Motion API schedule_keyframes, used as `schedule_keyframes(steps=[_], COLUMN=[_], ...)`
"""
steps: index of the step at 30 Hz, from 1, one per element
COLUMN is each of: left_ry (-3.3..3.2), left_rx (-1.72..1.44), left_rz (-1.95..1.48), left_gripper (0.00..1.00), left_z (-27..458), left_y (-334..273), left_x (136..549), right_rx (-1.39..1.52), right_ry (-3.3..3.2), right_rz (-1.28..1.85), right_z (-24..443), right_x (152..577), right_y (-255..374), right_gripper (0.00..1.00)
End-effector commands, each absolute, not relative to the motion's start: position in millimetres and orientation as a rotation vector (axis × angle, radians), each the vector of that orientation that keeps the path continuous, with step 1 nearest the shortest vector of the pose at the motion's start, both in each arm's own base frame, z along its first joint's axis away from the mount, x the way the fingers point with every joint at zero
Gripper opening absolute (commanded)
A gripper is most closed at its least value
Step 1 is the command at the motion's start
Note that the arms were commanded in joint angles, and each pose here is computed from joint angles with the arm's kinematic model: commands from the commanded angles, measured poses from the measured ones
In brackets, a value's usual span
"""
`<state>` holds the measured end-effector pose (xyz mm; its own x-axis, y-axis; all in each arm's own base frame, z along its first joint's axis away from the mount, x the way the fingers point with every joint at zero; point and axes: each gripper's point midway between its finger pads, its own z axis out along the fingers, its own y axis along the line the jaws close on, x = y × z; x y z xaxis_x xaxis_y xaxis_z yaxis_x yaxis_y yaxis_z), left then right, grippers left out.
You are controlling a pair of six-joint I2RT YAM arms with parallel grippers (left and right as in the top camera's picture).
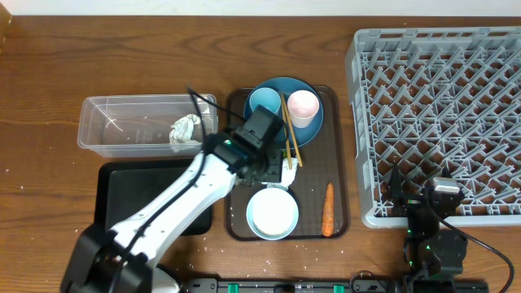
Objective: Sort waste into correct bins and load items into the dishwasher rack
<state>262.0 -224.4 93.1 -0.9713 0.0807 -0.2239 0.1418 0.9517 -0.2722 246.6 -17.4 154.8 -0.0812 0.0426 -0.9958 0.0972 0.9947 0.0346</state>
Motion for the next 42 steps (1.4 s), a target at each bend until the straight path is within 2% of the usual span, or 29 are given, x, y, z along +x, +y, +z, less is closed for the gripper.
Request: schedule_keyframes(steps=[1,10,42], left_ry=[2.89,2.91,2.891], left_rx=[0.178,0.208,0.147], left_rz=[-0.407,-0.395,-0.251], left_gripper=[0.52,0.52,0.52], left_z=[87,68,52], left_y=[-233,-244,-229], left_x=[266,267,277], right_rx=[0.113,0.113,0.113], right_ry=[1.658,1.658,1.658], right_rz=[-0.047,-0.047,-0.047], right_z=[153,153,153], right_x=[246,246,246], right_y=[-19,-19,-19], right_gripper=[0.99,0.99,0.99])
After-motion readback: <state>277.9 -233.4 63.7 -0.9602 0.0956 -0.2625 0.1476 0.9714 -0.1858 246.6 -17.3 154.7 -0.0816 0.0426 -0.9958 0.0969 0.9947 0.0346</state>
